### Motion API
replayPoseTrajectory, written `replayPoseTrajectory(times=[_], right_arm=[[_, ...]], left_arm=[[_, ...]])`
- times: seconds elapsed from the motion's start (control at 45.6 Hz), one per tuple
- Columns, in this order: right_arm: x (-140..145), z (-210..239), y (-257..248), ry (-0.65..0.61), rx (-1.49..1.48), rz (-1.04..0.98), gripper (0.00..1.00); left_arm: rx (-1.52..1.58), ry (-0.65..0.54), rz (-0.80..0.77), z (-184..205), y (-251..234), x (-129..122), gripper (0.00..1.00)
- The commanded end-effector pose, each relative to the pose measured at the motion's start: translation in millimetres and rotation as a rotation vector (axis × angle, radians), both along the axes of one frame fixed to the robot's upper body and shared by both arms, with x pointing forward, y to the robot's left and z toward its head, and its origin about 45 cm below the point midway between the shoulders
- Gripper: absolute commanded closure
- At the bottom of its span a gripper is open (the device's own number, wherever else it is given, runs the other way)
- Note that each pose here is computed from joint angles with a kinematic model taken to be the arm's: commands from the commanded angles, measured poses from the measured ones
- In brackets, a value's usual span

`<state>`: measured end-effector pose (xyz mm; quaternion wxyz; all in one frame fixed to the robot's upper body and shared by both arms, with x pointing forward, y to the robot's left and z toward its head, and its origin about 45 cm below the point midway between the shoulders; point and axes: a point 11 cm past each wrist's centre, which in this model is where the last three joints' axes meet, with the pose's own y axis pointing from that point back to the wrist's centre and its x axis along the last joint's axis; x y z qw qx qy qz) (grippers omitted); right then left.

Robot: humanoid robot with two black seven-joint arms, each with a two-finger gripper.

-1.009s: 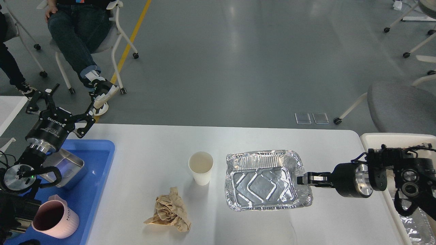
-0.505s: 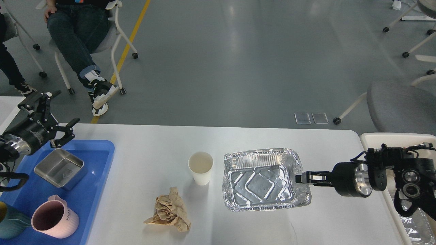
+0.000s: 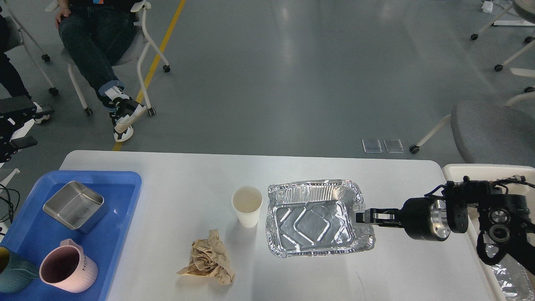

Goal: Tidy desktop

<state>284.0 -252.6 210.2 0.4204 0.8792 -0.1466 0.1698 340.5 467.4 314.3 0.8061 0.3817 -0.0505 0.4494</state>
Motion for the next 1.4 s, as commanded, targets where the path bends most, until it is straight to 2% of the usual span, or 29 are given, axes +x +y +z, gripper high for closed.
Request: replayPoseTrajectory(times=[0.0, 0.176, 0.307, 0.614, 0.768, 0.9, 1.097, 1.383], right_arm=[[1.8, 1.9, 0.3, -0.007, 0.006, -0.004, 1.00], [4.1, 5.0, -0.8, -0.017, 0.013, -0.013, 1.00], [4.3, 5.4, -0.4, -0.018, 0.016, -0.013, 1.00], [6.4, 8.4, 0.4, -0.027, 0.027, -0.017, 1.00], [6.2, 8.7, 1.3, -0.027, 0.031, -0.016, 1.00], [6.1, 8.5, 2.8, -0.026, 0.035, -0.015, 1.00], [6.1, 8.5, 2.8, -0.026, 0.035, -0.015, 1.00], [4.8, 9.8, 5.4, -0.031, 0.037, -0.007, 1.00]], left_arm=[[0.097, 0.057, -0.099, 20.6, -7.1, -20.3, 0.00], [0.203, 0.135, -0.205, 61.3, -2.5, -42.7, 0.00], [0.233, 0.210, -0.261, 70.4, -0.3, -56.3, 0.00], [0.236, 0.128, -0.239, 97.3, 4.4, -49.4, 0.00], [0.226, 0.116, -0.241, 97.0, 3.2, -46.4, 0.00], [0.220, 0.136, -0.247, 85.7, 0.4, -44.5, 0.00], [0.183, 0.133, -0.313, 56.2, -24.5, -28.1, 0.00], [0.279, 0.161, -0.399, -25.6, -98.4, 33.8, 0.00]])
